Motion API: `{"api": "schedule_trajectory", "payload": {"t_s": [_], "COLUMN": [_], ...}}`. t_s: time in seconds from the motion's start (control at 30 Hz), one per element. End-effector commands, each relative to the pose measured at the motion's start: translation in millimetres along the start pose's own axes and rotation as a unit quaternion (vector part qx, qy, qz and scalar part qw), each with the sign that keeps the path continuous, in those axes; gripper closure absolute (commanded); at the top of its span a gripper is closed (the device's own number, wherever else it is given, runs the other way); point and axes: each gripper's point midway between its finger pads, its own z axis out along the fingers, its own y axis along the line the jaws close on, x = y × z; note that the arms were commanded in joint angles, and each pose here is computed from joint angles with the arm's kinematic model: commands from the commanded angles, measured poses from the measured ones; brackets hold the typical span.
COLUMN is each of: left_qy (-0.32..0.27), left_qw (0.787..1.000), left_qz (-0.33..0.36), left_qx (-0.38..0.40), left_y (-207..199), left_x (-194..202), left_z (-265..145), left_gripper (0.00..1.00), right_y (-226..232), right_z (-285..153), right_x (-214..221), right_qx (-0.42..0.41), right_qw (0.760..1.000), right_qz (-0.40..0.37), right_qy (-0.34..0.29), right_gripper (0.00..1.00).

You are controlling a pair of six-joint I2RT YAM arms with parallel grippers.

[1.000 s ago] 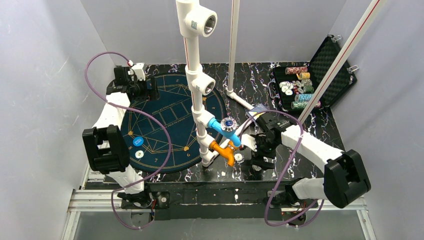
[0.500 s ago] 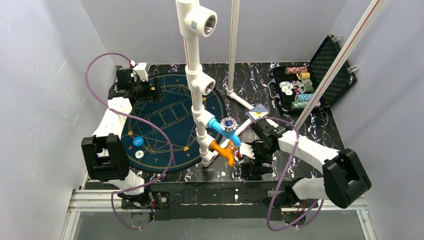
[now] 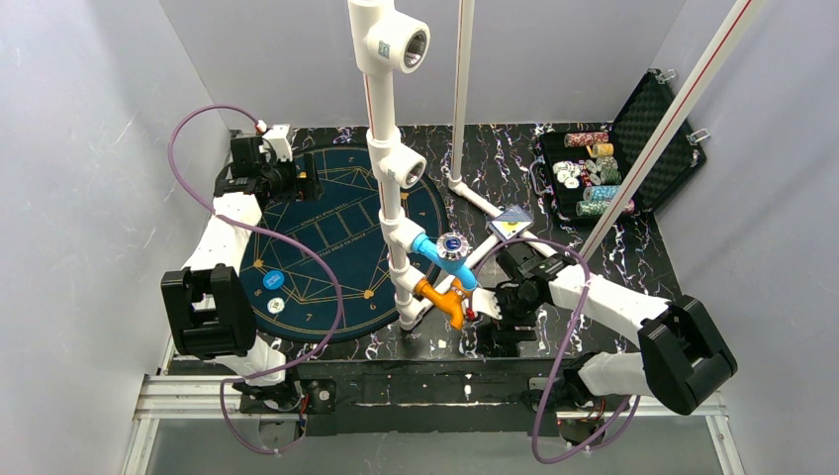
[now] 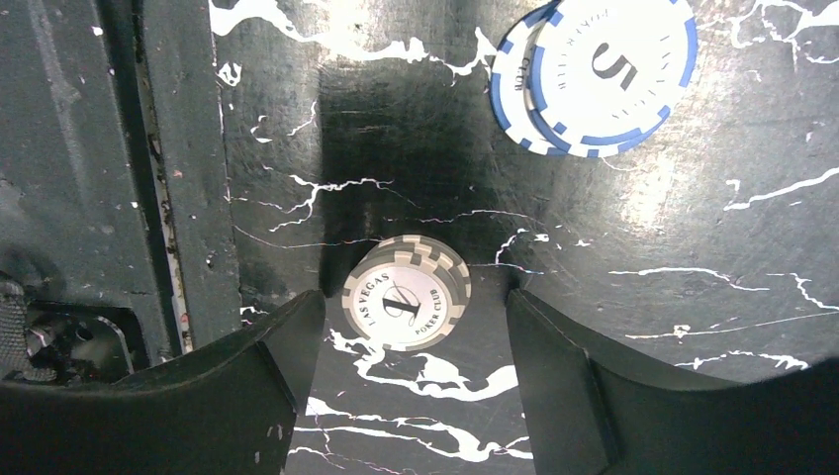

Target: Distribute texas hold em gaming equipment

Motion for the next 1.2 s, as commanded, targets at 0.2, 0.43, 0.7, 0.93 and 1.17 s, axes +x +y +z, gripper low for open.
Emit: {"api": "schedule_trajectory", "payload": {"t_s": [0.2,0.43,0.7,0.93,1.17], "left_qy": [-0.003,-0.003,0.001,0.004,0.008], "left_qw": [1.000,1.000,1.000,1.000,1.000], "left_qz": [0.003,0.005,0.008,0.003,0.004], "left_qx": [-0.016,-0.021,-0.023,-0.020,-0.019], "left_y": [4,6,8,7,8], "left_x": [-11,-14,-13,-14,-11], "left_z": [-2,-3,0,2,4], "left_gripper": [0.02,0.02,0.02,0.02,0.02], "right_y": [21,28,21,11,-3], "right_z": [21,26,20,8,-9], "right_x": [15,22,16,5,-5], "right_qx": [-0.023,-0.033,-0.021,-0.012,-0.007], "right_qw": [0.999,0.998,0.999,1.000,0.998], "right_qz": [-0.004,-0.019,-0.007,0.020,0.054], "right_qy": [0.024,0.041,0.038,0.016,-0.021], "right_gripper": [0.29,0.49,0.72,0.99,0.99]}}
